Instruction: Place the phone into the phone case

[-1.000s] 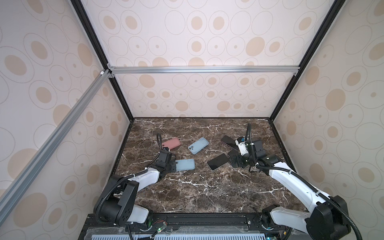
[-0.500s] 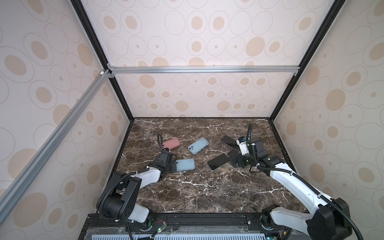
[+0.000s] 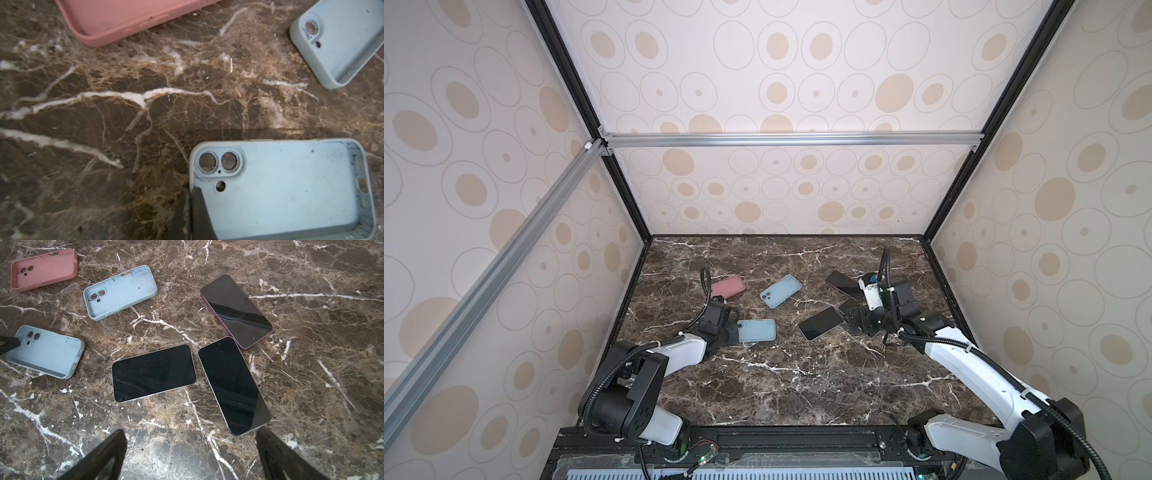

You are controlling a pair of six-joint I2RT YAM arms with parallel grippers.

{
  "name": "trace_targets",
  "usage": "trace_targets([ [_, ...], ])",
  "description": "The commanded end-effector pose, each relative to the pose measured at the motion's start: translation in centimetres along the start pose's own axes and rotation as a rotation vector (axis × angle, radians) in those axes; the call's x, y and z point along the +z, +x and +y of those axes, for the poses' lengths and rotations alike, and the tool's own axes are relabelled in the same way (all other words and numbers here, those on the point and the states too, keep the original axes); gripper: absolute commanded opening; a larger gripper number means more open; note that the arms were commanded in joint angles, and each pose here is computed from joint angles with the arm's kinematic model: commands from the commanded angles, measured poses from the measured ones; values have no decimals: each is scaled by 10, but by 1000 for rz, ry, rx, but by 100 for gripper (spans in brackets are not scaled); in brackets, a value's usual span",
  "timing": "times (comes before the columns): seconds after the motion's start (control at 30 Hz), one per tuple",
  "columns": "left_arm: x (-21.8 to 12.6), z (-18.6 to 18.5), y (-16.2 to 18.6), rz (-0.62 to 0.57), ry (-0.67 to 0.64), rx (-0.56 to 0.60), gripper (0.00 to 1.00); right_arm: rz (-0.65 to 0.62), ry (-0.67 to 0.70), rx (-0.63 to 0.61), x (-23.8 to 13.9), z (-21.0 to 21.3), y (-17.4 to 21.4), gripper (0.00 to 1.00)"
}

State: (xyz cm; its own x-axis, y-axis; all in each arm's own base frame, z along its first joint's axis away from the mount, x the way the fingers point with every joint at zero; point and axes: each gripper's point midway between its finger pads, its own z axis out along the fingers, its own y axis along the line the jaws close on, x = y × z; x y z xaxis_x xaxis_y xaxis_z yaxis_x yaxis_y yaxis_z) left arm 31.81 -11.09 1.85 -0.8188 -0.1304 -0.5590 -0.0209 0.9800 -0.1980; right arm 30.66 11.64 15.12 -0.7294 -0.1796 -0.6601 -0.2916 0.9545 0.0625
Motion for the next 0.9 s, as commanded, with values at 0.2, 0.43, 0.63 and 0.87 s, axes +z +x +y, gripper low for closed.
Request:
trace_targets([
  [0.2,2,-31,8,51,77,-17,0,-12,22,4,-6,-3,1,100],
  [0.43,-1,-52,11,49,100,-12,0,0,37,6,-4,-5,3,100],
  [0.63,0,-60,13,41,89,-13,0,-3,40,6,-5,-6,1,99],
  [0.87,1,-70,14,39,89,-6,0,1,46,6,-5,-6,1,99],
])
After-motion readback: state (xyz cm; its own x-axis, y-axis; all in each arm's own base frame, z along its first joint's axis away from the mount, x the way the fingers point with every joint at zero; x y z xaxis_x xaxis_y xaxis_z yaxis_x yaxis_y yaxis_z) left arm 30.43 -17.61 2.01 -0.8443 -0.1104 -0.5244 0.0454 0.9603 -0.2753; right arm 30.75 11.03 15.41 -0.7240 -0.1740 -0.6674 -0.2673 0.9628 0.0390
